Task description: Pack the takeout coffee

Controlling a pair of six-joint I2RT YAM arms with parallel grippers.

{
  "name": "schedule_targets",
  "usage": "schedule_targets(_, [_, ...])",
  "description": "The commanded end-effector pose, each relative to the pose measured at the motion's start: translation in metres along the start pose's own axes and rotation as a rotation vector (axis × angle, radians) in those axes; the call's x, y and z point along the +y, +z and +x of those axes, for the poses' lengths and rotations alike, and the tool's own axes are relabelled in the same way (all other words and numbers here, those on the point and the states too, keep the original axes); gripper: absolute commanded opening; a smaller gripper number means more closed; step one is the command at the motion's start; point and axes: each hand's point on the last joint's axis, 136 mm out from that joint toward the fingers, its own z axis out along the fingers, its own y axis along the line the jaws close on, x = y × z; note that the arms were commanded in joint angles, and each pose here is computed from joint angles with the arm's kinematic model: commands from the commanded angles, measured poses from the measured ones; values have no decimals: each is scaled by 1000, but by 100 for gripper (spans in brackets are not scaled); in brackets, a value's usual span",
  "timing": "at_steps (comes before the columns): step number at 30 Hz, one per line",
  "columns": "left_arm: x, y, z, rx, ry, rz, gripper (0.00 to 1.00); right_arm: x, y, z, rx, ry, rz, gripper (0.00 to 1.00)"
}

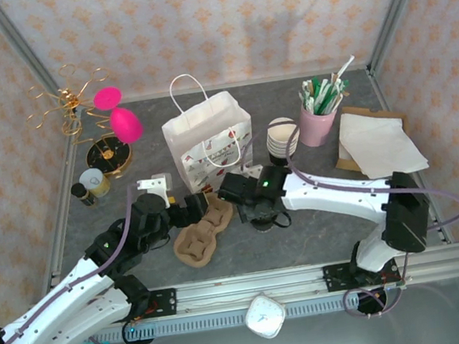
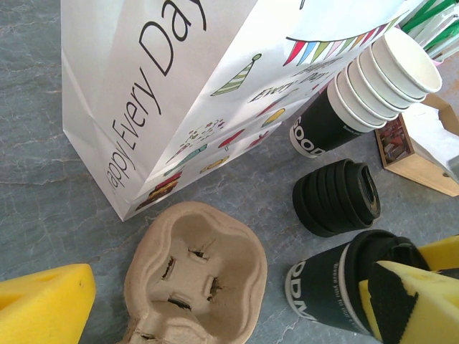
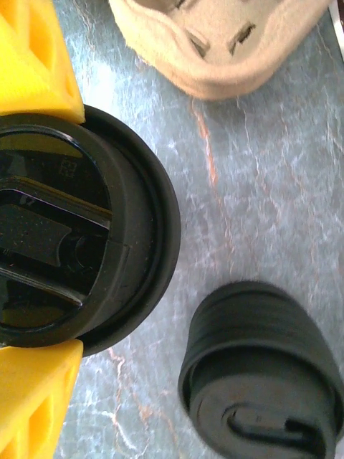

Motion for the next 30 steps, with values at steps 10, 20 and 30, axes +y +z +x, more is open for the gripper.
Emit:
schedule_targets(10, [-9,-6,-15,-48,20,27,99,-114,-3,6,-32,282,110,73])
schedule_targets(20, [-6,-7,-15,-48,23,15,99,-142,14,16,-9,343,151,75])
schedule_targets(30, [-7,-8,-16,-50,16,13,99,-143,-16,-6,-71,357,128,93])
